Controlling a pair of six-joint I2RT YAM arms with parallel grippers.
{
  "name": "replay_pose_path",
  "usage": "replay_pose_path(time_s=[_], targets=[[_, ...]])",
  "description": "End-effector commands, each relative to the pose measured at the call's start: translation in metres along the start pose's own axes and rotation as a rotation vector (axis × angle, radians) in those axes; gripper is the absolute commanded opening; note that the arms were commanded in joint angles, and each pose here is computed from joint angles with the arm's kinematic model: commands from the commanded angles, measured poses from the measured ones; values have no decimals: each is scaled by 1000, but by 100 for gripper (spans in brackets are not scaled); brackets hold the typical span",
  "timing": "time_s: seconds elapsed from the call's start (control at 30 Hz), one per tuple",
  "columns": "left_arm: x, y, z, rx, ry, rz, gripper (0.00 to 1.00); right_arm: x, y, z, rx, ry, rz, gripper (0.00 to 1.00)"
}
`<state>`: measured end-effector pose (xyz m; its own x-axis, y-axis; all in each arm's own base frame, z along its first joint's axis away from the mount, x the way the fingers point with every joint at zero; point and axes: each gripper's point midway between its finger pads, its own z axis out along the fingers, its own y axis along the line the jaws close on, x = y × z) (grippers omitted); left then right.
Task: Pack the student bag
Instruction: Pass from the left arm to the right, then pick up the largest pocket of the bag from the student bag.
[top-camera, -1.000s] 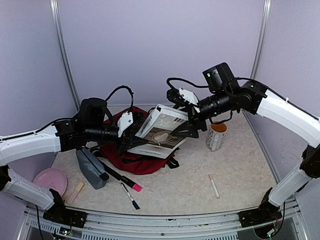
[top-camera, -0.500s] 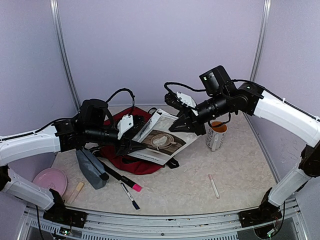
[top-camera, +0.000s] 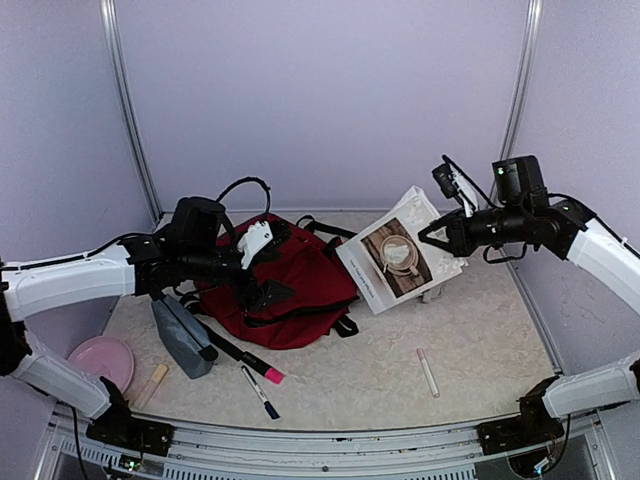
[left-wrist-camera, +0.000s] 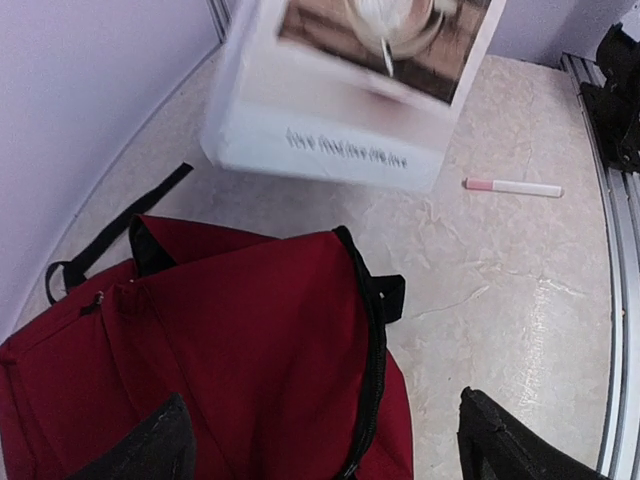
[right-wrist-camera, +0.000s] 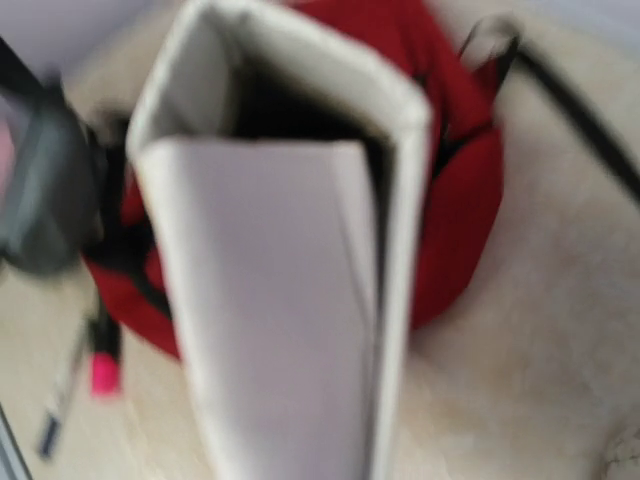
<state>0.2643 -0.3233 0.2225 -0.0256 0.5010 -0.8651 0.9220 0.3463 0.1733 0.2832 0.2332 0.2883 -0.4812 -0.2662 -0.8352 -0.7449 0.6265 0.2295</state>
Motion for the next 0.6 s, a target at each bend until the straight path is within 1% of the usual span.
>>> replay_pose_path(time_s=[0.0,0.1,0.17,0.23,0.27,0.3,0.33,0.4,0.43,0.5,0.53,0.57], targets=[[28,-18,43,72,148,29,89,-59,5,-60,22,-297,117,0],[39,-36,68,142,206,72,95,-71,1,-87,78,-390,153,0],[47,-24,85,86,257,65,96,-74,2,-98,100,-428,165,0],[52,-8,98,5,293,68,94,-72,8,-103,79,-444,161,0],[52,0,103,-41,301,75,92,-69,11,-101,55,-442,158,0],[51,8,107,-84,305,79,87,-66,15,-98,24,-433,155,0],[51,16,110,-124,306,80,79,-61,18,-94,-3,-420,159,0],[47,26,113,-170,304,73,57,-53,21,-88,-36,-386,176,0],[46,29,113,-185,305,72,43,-50,23,-86,-45,-371,183,0],[36,37,107,-236,290,55,5,-46,26,-85,-63,-355,181,0],[28,45,101,-276,267,36,0,-47,29,-87,-75,-360,174,0],[18,54,92,-323,235,10,0,-47,34,-89,-99,-363,169,0]])
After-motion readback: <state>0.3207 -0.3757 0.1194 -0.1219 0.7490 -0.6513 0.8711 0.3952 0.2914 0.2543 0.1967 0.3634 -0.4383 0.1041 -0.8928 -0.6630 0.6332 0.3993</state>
